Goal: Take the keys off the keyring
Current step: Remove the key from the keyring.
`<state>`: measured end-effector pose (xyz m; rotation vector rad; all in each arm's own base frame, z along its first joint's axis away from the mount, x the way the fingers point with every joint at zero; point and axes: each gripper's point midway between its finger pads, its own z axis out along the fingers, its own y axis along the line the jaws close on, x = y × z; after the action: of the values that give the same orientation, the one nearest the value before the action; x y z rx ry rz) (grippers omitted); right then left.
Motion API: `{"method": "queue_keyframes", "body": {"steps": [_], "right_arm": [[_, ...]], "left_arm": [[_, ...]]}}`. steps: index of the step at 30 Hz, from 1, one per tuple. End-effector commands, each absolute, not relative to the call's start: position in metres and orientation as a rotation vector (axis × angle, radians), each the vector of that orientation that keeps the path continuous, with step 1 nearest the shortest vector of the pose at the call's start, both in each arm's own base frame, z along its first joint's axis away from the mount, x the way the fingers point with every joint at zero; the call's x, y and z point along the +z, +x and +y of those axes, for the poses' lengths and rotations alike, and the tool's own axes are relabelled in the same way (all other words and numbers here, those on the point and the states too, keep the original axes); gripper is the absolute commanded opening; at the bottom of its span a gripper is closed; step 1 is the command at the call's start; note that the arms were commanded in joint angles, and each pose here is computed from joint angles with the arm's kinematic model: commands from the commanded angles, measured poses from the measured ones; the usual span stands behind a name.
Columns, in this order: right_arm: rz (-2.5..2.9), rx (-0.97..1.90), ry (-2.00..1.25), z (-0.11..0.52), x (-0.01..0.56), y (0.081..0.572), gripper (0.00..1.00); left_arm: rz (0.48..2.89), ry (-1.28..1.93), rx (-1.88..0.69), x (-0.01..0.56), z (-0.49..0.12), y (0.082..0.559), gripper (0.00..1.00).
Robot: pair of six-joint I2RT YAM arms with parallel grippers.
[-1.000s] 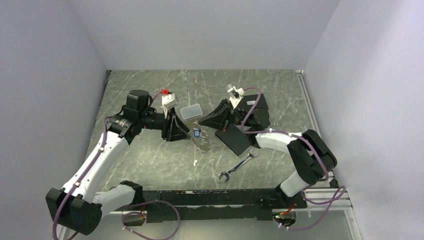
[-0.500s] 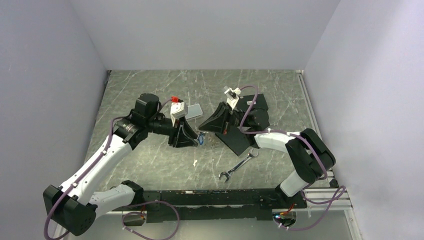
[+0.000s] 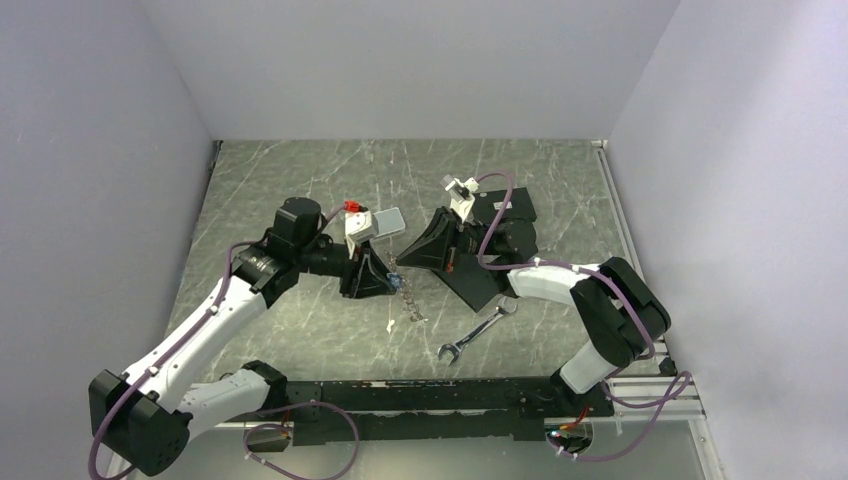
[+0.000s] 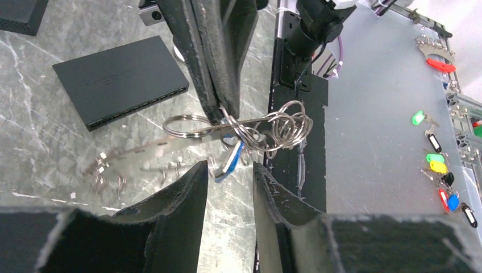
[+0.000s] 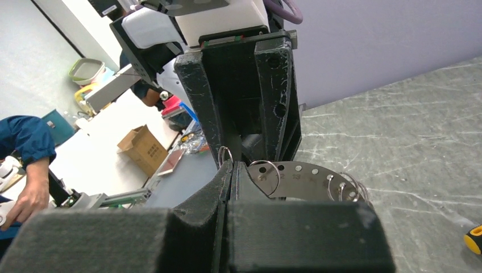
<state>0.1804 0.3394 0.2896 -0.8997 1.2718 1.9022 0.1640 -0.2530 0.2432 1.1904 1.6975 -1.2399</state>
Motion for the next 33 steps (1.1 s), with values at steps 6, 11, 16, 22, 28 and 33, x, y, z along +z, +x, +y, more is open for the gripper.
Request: {"method": "queue_keyframes", "body": {"steps": [6,11,16,22,28,33], "right_arm": [[0.97,1.825,-0.986,0.329,0.328,0.161,0.0],[0.968,1.819,-0.99,0.328,0.328,0.161,0.0],[0.966,1.805,-1.005,0.326,0.326,0.161,0.0],[0.946,1.782,-1.058,0.324,0.322,0.155,0.0],[0.929,1.761,-1.099,0.321,0.317,0.149,0.0],[0.909,1.743,-1.121,0.32,0.317,0.145,0.0]], "left_arm": [[1.632,1.158,-1.214,0.264,-0.26,0.176,0.25],[1.63,1.182,-1.217,0.272,-0.255,0.166,0.0],[1.637,1.22,-1.202,0.279,-0.246,0.151,0.0],[1.657,1.256,-1.193,0.287,-0.24,0.143,0.0],[1.701,1.299,-1.134,0.291,-0.236,0.149,0.0],[1.705,1.309,-1.151,0.299,-0.236,0.147,0.0]]}}
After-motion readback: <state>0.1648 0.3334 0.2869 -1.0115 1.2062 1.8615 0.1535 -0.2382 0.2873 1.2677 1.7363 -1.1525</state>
